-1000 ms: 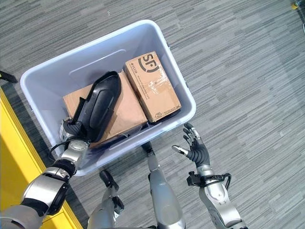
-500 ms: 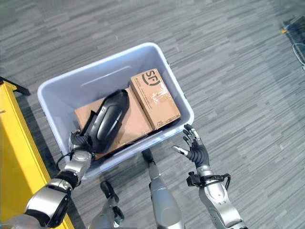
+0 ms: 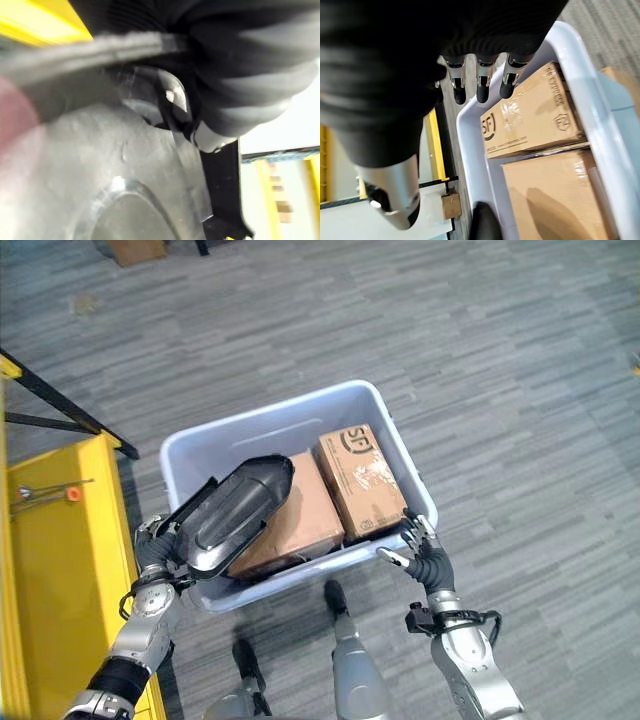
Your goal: Move parts from the plastic box to the shelf.
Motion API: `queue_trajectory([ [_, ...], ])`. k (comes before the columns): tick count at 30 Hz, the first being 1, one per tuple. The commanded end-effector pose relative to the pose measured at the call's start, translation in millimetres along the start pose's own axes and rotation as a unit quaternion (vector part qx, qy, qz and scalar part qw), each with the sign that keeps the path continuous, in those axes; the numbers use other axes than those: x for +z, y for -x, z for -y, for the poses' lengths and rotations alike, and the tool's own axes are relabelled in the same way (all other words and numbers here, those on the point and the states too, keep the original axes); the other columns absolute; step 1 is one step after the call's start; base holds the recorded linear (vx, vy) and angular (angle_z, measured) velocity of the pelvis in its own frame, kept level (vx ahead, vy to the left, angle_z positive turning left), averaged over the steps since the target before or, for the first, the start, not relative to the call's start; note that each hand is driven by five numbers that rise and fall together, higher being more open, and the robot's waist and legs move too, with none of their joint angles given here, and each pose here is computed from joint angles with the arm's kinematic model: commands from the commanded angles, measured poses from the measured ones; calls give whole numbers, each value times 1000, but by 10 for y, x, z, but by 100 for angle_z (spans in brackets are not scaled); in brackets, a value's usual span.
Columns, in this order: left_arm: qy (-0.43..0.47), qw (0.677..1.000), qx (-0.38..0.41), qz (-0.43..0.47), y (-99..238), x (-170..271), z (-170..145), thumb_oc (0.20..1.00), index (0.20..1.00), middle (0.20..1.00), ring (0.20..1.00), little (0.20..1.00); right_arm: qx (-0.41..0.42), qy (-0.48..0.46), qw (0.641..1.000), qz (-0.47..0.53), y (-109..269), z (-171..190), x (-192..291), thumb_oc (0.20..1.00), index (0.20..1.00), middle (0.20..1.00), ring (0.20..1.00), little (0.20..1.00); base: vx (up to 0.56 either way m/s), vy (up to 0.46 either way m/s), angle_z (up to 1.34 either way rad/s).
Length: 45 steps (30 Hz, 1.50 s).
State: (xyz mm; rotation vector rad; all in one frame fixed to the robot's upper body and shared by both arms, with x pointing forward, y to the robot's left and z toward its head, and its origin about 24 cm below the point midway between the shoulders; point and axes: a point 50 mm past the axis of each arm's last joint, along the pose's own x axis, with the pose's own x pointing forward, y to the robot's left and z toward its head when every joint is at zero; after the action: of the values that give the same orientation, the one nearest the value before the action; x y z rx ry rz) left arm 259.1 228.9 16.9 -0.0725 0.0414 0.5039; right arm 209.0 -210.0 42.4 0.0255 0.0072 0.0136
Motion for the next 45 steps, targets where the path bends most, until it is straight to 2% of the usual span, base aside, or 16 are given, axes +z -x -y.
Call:
queue_trajectory([
  [1, 35, 994, -32, 101, -158, 446, -28, 200, 200, 200, 200, 200, 10, 18, 998, 67, -73, 68, 315, 1000, 1000, 1000, 1000, 1000, 31, 18, 18],
  [8, 43, 991, -101, 79, 69, 367, -112, 200, 200, 200, 200, 200, 13, 23, 998, 49, -26, 130, 278, 1000, 1000, 1000, 1000, 1000, 17, -4, 10],
  [18, 43, 990, -132, 12, 394, 110, -286, 200, 200, 200, 200, 200, 16, 21, 999, 23, 51, 157, 199, 1000, 1000, 1000, 1000, 1000, -10, -64, 15],
  [24, 116, 981, -153, -20, 622, 61, -274, 200, 200, 200, 200, 200, 40, 37, 998, 24, 10, 145, 235, 1000, 1000, 1000, 1000, 1000, -139, -155, 23],
  [34, 79, 980, -182, -6, 580, 94, -188, 200, 200, 200, 200, 200, -1, 69, 997, 27, 20, 325, 243, 1000, 1000, 1000, 1000, 1000, -205, -134, 98],
  [41, 86, 979, -187, -7, 594, 94, -149, 200, 200, 200, 200, 200, -10, 35, 999, 16, 62, 317, 171, 1000, 1000, 1000, 1000, 1000, -63, 72, 82],
  [45, 77, 980, -182, -2, 621, 120, -226, 200, 200, 200, 200, 200, -12, 23, 1000, 9, 94, 308, 136, 1000, 1000, 1000, 1000, 1000, -19, 240, 38],
])
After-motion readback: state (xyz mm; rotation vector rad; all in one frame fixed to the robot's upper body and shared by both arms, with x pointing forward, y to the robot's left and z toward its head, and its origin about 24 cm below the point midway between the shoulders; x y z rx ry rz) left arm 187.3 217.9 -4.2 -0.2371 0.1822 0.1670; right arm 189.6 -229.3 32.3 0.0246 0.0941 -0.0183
